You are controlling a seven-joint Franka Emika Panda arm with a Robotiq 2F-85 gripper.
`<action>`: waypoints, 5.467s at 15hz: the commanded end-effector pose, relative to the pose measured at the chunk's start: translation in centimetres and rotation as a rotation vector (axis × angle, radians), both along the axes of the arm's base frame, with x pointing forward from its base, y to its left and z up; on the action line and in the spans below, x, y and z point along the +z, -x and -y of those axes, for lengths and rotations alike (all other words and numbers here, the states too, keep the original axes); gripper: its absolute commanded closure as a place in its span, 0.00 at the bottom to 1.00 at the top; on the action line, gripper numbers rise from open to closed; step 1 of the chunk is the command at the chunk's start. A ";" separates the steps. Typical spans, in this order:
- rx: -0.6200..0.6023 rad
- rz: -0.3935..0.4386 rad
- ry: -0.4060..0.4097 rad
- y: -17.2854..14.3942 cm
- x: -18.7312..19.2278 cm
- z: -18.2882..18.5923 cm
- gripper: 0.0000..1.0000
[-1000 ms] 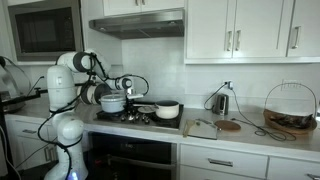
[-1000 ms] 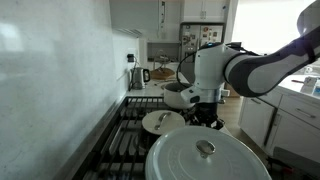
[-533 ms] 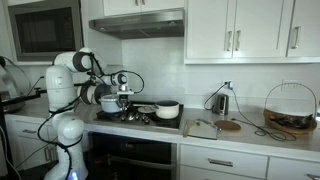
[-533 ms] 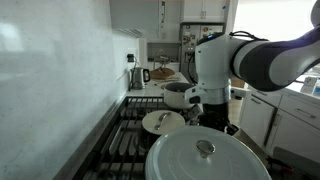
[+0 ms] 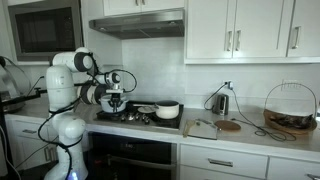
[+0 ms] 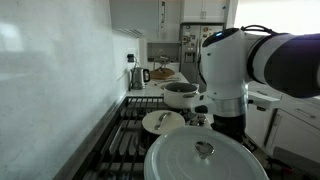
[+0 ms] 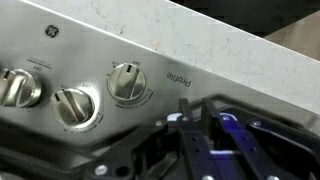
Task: Twist the knob on the stove.
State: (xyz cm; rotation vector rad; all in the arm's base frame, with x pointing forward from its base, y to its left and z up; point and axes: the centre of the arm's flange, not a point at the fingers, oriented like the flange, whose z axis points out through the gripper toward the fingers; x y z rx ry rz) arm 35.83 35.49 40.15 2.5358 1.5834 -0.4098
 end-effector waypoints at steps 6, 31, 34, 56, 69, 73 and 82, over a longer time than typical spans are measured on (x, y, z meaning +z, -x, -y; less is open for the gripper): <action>-0.062 -0.013 0.034 -1.5 4.6 1.4 0.95; 0.591 -0.385 0.018 0.8 8.9 -6.9 0.00; 0.554 -0.426 0.084 -0.3 9.5 -5.7 0.00; 0.589 -0.116 -0.179 -9.4 10.4 11.4 0.00; 0.651 0.039 -0.274 -1.5 6.1 12.6 0.00; 0.613 0.129 -0.258 -0.6 5.0 12.5 0.00; 0.543 0.267 -0.215 -2.9 3.0 11.2 0.00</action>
